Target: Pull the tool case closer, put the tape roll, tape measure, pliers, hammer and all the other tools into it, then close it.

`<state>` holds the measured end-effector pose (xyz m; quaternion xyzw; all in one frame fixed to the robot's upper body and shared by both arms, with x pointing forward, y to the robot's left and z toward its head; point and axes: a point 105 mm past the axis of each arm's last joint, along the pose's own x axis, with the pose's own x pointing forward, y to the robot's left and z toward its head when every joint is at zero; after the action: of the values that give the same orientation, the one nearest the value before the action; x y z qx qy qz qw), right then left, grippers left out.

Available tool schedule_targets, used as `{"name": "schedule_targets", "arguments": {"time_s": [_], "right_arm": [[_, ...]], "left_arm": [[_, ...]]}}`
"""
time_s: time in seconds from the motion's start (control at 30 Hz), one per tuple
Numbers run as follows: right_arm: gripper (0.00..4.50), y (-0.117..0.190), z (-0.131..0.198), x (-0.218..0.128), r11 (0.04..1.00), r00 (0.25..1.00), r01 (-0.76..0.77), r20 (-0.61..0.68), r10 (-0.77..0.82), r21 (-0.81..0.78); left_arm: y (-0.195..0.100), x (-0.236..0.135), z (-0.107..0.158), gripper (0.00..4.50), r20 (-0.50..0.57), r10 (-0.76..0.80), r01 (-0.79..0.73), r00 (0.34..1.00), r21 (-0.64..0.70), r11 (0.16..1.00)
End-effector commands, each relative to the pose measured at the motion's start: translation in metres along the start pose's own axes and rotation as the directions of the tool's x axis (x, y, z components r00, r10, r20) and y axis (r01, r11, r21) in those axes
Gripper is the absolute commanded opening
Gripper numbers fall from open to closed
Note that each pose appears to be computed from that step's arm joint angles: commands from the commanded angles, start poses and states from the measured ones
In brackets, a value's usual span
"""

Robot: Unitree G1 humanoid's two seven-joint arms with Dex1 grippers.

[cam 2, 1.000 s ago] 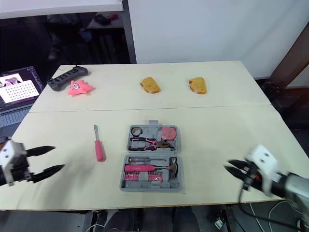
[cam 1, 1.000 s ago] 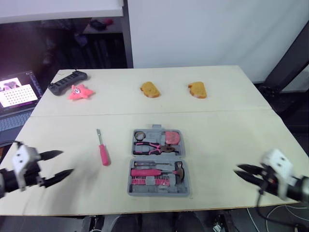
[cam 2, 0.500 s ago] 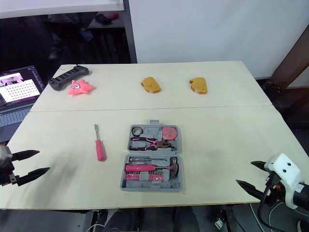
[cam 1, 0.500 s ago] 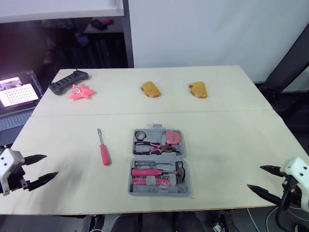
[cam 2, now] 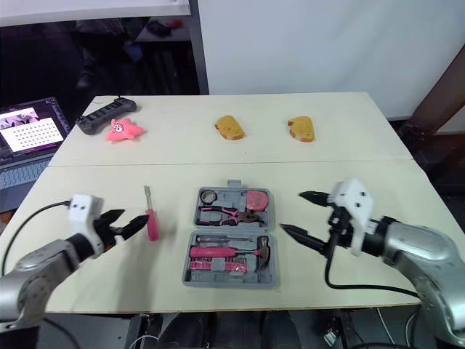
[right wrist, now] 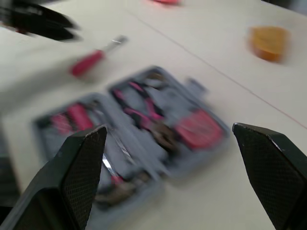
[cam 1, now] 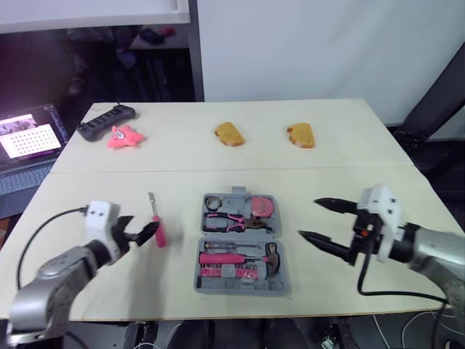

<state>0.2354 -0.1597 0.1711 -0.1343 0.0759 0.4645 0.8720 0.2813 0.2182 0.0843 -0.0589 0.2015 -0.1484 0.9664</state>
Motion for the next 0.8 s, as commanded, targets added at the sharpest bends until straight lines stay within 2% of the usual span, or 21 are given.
{"name": "schedule_targets", "arguments": {"time_s": [0.03,0.13,0.23,0.47,0.7,0.8], "right_arm": [[4.43,0.014,0.007,0.013,0.993,0.994,-0.106,-0.008,0.106,-0.044],[4.43,0.025,0.006,0.020,0.979,0.980,-0.196,-0.045,0.193,-0.060],[4.43,0.027,0.007,0.025,0.972,0.974,-0.225,-0.044,0.223,-0.068],[4.43,0.024,0.009,0.029,0.974,0.977,-0.212,-0.038,0.209,-0.076],[4.43,0.020,0.012,0.030,0.979,0.983,-0.186,-0.029,0.184,-0.079],[4.50,0.020,0.013,0.029,0.980,0.983,-0.182,-0.029,0.180,-0.079]], "left_arm": [[-0.006,0.011,0.004,4.50,-0.048,0.121,-0.121,0.991,0.003,0.993],[-0.001,0.026,0.008,4.50,-0.067,0.234,-0.237,0.970,-0.034,0.971],[0.006,0.035,-0.005,4.50,-0.151,0.336,-0.343,0.930,-0.021,0.939],[-0.004,0.058,-0.020,4.50,-0.222,0.356,-0.376,0.908,-0.053,0.925],[0.001,0.068,-0.034,4.50,-0.274,0.393,-0.428,0.878,-0.081,0.900],[0.003,0.066,-0.034,3.63,-0.272,0.397,-0.432,0.877,-0.084,0.898]]}}
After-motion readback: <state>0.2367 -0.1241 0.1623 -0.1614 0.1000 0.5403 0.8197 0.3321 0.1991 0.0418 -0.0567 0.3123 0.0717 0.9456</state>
